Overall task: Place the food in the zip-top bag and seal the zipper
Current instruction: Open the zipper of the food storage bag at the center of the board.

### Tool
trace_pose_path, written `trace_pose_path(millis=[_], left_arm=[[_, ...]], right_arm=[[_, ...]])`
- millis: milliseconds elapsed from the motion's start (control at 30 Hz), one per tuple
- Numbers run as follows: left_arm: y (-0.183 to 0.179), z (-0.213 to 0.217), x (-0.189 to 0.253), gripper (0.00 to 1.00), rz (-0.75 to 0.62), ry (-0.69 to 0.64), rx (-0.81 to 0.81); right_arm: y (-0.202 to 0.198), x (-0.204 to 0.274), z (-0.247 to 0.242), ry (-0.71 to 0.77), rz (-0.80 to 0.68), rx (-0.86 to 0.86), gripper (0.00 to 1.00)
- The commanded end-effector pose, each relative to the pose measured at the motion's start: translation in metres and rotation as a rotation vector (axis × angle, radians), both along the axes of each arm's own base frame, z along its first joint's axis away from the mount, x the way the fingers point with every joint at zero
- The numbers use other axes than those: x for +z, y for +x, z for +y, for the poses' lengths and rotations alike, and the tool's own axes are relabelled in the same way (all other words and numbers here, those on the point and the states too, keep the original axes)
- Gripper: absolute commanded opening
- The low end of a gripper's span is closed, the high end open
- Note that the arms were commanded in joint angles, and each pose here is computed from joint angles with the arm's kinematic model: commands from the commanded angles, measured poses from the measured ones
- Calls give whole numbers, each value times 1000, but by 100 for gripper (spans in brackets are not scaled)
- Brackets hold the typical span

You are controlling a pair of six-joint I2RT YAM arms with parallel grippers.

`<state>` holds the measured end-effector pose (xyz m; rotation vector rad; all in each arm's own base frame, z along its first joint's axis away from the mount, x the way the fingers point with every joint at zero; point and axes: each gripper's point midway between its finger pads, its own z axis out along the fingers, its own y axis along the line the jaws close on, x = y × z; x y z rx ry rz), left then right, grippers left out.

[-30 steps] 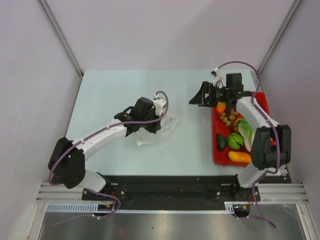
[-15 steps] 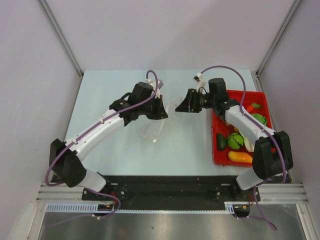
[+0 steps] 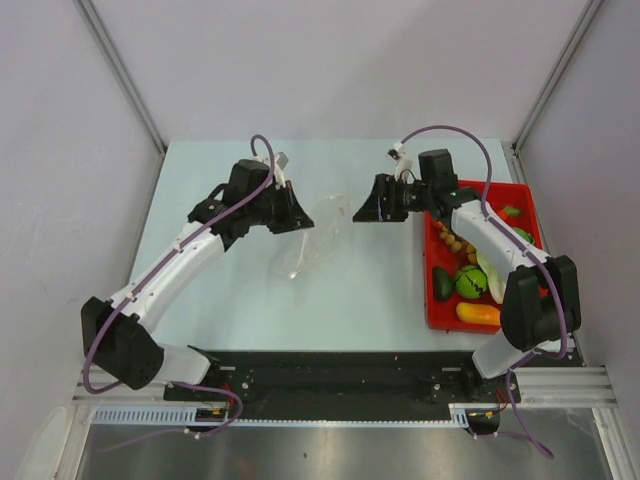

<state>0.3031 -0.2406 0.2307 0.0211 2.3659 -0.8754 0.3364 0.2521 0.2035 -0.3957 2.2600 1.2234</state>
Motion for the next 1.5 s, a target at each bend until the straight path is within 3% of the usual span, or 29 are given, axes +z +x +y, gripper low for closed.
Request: trace_pose_path(millis=[0,300,433,567,600,633,700,733,767,867,1000,1133,1167,1200,1333,1467], left_arm=[[-4,-23,19,0,36,-152,-32],[19,-40,14,0,142,-238,58],[21,-40,23,0,134,-256,54],[23,-17,32,0,120,-259,101],[22,-7,40,0,95,-259,117],[21,-1,39,0,95,-249,127],[15,11,41,0,117,-249,145],[12,15,42,0,125,-253,149],[9,17,41,0,137,-254,147],[7,36,41,0,125,-183,152],[17,76,41,0,-78,150,85],[20,107,23,0,-114,441,24],[17,108,17,0,-108,461,-4],[12,107,4,0,-90,477,-47],[-10,64,-10,0,-18,297,-204],[-8,32,-16,0,50,129,-228]], right_arm=[[14,32,15,57,-63,-13,76],[-12,20,46,89,33,-4,81],[-13,-1,47,30,60,-9,65],[-16,-18,31,-23,118,-9,59],[-19,-20,28,-25,127,-1,54],[-21,-25,22,-42,131,15,38],[-22,-21,21,-37,124,47,21],[-21,-23,15,-54,125,60,3],[-14,-14,14,-55,99,66,0],[-7,-10,-1,-95,57,102,0],[3,1,-24,-190,3,170,0],[-11,-33,-41,-332,87,262,0],[-9,-39,-44,-365,92,269,0],[-9,-51,-41,-382,112,304,0],[-10,-53,-28,-402,128,369,2],[-6,-40,-28,-402,79,365,20]])
